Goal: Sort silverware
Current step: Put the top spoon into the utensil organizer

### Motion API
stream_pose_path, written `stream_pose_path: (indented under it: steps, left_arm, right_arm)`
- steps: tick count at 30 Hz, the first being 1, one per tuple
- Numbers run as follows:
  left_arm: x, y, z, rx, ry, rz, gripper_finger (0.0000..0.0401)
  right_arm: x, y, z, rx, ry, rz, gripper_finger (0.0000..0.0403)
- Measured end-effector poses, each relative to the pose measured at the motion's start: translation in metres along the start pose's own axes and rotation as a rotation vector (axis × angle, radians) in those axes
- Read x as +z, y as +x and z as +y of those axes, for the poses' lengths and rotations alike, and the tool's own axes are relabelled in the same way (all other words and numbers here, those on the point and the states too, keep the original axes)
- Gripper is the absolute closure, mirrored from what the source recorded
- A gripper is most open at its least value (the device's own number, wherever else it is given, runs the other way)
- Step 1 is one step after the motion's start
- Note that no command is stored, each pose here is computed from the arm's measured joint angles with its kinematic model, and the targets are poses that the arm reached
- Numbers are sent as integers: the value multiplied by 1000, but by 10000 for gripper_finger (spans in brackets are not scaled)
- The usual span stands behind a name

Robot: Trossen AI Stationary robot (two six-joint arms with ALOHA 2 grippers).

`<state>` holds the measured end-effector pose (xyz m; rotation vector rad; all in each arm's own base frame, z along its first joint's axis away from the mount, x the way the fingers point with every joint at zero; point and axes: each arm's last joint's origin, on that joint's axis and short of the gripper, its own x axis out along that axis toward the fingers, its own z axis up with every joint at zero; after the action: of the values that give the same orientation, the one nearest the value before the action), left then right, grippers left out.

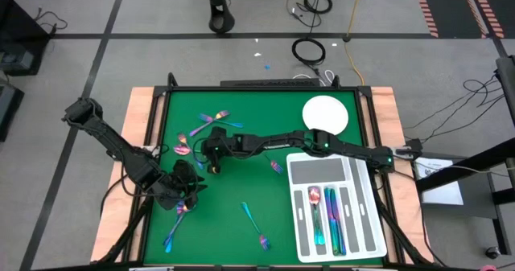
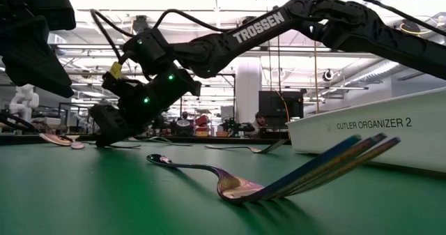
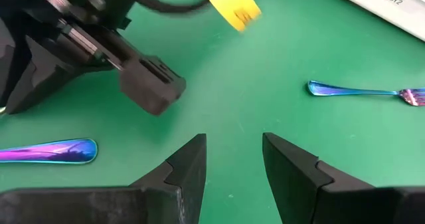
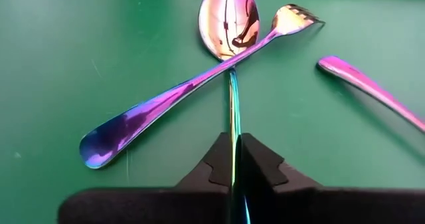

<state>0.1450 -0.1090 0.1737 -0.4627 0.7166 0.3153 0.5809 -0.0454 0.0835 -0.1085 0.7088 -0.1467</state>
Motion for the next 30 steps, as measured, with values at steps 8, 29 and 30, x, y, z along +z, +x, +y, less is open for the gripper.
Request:
stream_pose_path:
  steps: [8,29,30]
  left_arm:
    - [0,0,0,-2,1,-1,253]
    - [1,-1,0,-9,-5,-3,253]
    - [1,-1,0,-9,-5,-3,253]
  right_arm:
    - [7,-13,16,-160,-205,57,402]
    - [14,-40,56,-568,-774,311,403]
    - [13,-41,59,-587,-819,335,403]
